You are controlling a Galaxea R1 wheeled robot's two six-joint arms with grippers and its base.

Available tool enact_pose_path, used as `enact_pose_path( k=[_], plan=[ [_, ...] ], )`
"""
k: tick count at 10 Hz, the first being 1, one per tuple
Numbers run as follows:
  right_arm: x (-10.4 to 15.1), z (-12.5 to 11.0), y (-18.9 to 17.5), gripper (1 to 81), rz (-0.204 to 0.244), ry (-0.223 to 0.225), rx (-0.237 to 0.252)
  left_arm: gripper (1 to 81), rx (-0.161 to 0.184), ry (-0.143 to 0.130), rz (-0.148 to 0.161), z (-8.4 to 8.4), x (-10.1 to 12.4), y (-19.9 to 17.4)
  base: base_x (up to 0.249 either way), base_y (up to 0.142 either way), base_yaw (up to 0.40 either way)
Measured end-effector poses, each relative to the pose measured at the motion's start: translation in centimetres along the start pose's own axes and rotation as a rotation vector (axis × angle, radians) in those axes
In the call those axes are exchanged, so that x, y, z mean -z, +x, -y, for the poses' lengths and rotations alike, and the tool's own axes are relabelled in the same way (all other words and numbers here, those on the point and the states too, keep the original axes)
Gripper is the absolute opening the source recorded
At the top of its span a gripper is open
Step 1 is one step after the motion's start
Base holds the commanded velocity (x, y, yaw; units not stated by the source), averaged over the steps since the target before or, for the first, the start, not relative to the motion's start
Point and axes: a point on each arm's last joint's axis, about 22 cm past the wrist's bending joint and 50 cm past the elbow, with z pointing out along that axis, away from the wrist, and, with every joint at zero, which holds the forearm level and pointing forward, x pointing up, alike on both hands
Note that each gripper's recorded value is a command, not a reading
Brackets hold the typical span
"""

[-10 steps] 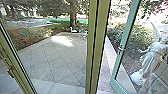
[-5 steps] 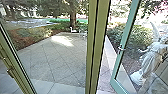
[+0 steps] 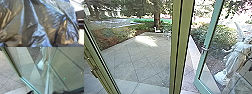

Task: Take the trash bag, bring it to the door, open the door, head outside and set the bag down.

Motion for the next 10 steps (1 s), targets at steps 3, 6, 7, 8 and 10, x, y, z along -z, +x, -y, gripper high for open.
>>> enact_pose_path(
  k=[3, 6, 7, 8, 10],
  plan=[
    [-4.2, 1.0, -10.6, 81.1, 0.221, 0.049, 0.030, 1.0, -0.009, -0.001, 0.000, 0.0, 0.0, 0.0, 0.000, 0.000, 0.000],
    [-7.6, 2.9, -24.0, 81.1, 0.437, 0.117, 0.087, 1.0, -0.012, -0.003, 0.000, -0.2, 0.0, 0.0, 0.000, 0.000, 0.000],
    [-8.4, 3.9, -28.7, 81.1, 0.495, 0.148, 0.116, 1.0, -0.014, -0.003, -0.001, -0.2, 0.0, 0.1, 0.000, 0.000, 0.000],
    [-8.8, 5.1, -33.6, 81.1, 0.552, 0.184, 0.141, 1.0, -0.017, -0.005, -0.001, -0.3, 0.0, 0.1, 0.000, 0.000, 0.000],
    [-8.4, 6.9, -43.5, 81.1, 0.665, 0.259, 0.178, 1.0, -0.025, -0.006, -0.007, -0.3, -0.1, 0.9, 0.000, 0.000, 0.000]
  ],
)
